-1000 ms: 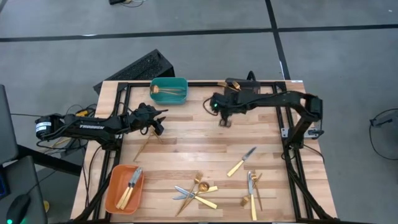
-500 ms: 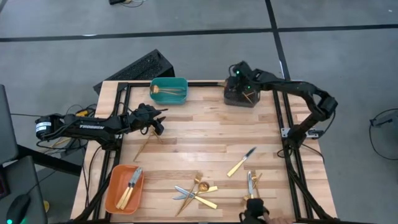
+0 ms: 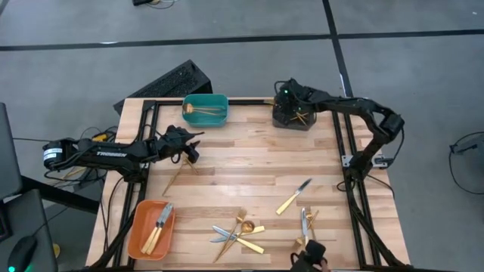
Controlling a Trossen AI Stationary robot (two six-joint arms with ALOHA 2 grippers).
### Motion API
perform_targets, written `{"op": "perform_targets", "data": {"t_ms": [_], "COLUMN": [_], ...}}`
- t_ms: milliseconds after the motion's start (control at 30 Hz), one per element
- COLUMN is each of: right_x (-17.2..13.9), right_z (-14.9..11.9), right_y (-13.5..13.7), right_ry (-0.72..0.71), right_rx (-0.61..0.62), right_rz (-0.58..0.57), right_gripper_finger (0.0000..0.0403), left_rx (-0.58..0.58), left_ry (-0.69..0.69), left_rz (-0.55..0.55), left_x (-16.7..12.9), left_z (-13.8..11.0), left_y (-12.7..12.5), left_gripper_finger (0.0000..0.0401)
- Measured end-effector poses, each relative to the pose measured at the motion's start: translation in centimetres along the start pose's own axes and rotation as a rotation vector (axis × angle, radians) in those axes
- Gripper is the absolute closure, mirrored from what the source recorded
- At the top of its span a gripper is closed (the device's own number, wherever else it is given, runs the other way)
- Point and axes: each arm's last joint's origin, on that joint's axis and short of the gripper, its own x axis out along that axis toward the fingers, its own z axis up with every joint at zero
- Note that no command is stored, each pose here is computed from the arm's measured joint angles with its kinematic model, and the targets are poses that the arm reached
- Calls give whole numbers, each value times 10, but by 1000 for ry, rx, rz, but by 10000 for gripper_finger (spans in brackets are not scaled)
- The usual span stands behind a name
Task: Sort silverware by color (type)
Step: Put the gold spoon into the green bin
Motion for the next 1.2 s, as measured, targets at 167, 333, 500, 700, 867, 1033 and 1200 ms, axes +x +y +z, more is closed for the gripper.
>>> {"op": "perform_targets", "data": {"t_ms": [167, 333, 500, 700, 867, 1033, 1200], "right_x": [-17, -39, -54, -52, -80, -92, -92], "right_z": [10, 20, 26, 18, 17, 12, 12], "right_y": [20, 50, 87, 151, 183, 205, 212], "right_ry": [-62, -133, -217, -594, -843, -835, -822], "right_rx": [39, 21, 47, 115, 316, 290, 403], "right_rz": [32, 88, 165, 311, 588, 663, 613], "right_gripper_finger": [271, 271, 271, 271, 271, 271, 271], "left_rx": [-46, -83, -135, -126, 14, 76, 83], "left_ry": [31, 144, 210, 165, 97, 12, 68], "left_rz": [2, -48, -81, -127, -81, -108, -95], "left_x": [0, -1, -3, -8, -12, -12, -12], "left_z": [-3, -13, -18, -17, -15, -7, -12], "left_y": [1, 0, 0, -14, -18, -21, -19], "left_gripper_finger": [248, 248, 248, 248, 248, 248, 248]}}
